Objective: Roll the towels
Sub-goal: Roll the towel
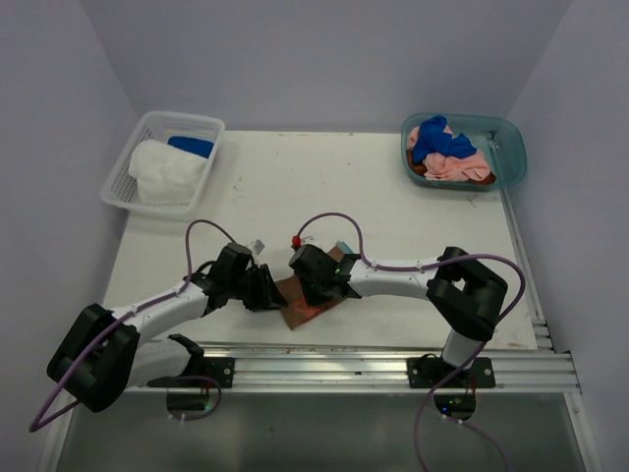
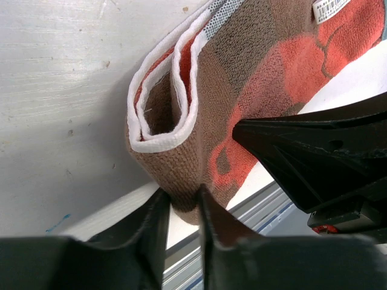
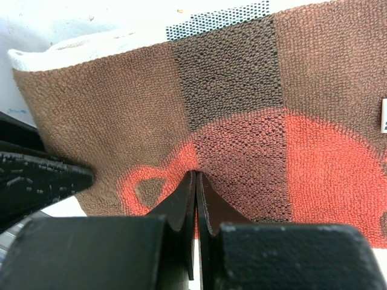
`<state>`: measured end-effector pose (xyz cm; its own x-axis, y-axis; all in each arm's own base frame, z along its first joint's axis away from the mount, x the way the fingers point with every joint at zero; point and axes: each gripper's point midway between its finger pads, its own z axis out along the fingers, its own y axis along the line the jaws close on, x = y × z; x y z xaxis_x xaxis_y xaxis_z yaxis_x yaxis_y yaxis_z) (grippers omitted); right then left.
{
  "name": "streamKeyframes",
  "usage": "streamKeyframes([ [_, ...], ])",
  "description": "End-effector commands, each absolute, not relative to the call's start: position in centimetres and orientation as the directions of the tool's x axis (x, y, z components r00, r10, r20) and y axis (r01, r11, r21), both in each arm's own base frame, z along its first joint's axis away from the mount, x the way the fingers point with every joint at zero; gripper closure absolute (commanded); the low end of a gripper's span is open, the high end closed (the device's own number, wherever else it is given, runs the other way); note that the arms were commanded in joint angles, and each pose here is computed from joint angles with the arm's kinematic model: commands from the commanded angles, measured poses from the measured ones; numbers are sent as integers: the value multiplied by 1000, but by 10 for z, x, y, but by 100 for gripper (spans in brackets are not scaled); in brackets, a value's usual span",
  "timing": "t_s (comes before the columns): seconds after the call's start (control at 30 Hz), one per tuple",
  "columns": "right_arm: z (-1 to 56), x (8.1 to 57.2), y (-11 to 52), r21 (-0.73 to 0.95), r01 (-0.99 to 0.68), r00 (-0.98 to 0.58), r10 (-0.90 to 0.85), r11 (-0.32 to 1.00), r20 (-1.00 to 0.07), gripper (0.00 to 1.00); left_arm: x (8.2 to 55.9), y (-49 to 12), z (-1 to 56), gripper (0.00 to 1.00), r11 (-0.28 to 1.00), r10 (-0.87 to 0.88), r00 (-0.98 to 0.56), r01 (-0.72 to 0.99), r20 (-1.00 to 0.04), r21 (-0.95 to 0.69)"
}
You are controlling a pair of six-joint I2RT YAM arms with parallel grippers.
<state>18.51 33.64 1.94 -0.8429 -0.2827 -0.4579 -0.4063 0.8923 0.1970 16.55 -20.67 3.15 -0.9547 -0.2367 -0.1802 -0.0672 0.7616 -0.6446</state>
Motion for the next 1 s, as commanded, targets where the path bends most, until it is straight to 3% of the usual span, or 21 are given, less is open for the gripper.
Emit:
streamKeyframes([
  [0.0,17,183,332,192,-393,-847,-273,899,-455,100,178,-215,40,75,747,-265,-938,-52,-224,-663],
  [0.17,13,181,329,189,-390,-852,-275,901,-446,100,191,-221,61,92,731,-286,-920,-28,-269,-682],
  [0.33,13,180,333,215,-389,-855,-264,896,-446,100,198,-228,69,96,724,-276,-919,-6,-282,-690],
  [0.97,17,179,334,229,-386,-856,-255,893,-449,100,215,-259,95,100,665,-260,-916,60,-306,-745],
])
